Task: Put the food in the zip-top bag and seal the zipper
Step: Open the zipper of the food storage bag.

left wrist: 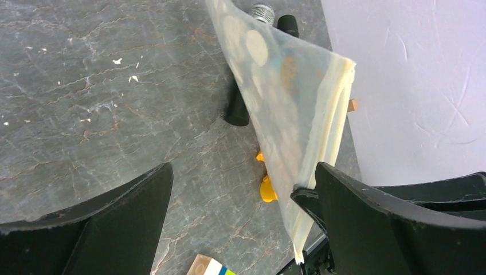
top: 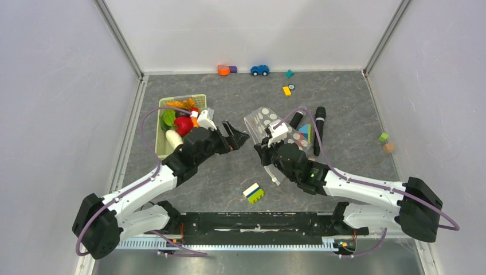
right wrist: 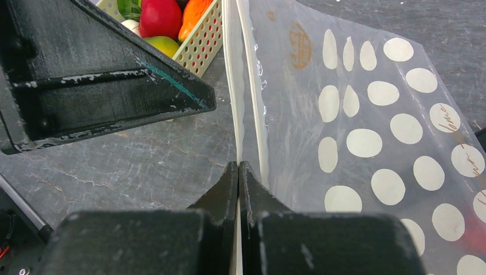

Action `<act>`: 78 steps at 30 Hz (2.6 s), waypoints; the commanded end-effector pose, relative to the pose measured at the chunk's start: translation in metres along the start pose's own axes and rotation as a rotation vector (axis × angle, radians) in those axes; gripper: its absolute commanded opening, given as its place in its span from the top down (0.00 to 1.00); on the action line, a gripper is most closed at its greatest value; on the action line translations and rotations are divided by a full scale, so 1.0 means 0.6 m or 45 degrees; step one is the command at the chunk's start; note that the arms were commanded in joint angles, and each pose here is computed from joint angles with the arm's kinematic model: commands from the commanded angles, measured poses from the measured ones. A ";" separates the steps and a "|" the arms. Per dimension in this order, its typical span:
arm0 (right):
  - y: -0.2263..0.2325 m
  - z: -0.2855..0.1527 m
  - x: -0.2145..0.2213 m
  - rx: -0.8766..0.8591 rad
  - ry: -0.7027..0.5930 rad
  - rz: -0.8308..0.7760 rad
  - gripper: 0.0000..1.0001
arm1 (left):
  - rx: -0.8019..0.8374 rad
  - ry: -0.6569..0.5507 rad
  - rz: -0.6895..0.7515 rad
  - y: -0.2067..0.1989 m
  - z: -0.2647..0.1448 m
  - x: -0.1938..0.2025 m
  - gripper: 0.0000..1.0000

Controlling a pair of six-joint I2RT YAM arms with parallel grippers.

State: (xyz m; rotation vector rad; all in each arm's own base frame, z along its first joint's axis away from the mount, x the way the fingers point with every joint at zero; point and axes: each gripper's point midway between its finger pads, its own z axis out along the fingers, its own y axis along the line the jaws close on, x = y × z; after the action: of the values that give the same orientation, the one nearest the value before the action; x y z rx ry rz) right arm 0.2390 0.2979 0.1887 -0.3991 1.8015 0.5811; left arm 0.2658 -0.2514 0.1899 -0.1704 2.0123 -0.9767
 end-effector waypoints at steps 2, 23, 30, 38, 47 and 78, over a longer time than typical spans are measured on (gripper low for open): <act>0.013 0.001 -0.020 -0.019 -0.060 0.045 1.00 | 0.126 -0.088 -0.044 -0.057 0.002 -0.040 0.01; 0.043 -0.002 -0.008 -0.137 -0.059 0.026 1.00 | 0.052 -0.007 -0.028 -0.059 0.064 -0.016 0.45; 0.028 -0.008 -0.008 -0.093 -0.073 0.022 1.00 | 0.005 0.018 -0.011 -0.049 0.069 -0.001 0.87; 0.031 -0.044 -0.025 -0.205 -0.140 -0.137 0.18 | -0.039 0.012 0.042 -0.039 0.050 -0.002 0.98; 0.011 -0.074 -0.042 -0.185 -0.161 -0.228 0.02 | -0.118 0.021 0.046 -0.037 0.027 -0.006 0.98; -0.098 -0.027 0.015 0.369 0.022 -0.296 0.19 | -0.232 0.008 0.084 -0.037 -0.010 -0.020 0.98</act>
State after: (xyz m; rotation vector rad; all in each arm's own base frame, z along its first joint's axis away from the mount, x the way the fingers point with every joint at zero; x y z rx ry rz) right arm 0.2474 0.2445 0.1603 -0.4507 1.8365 0.1985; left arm 0.2571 -0.2600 0.1827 -0.1867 2.1751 -0.7472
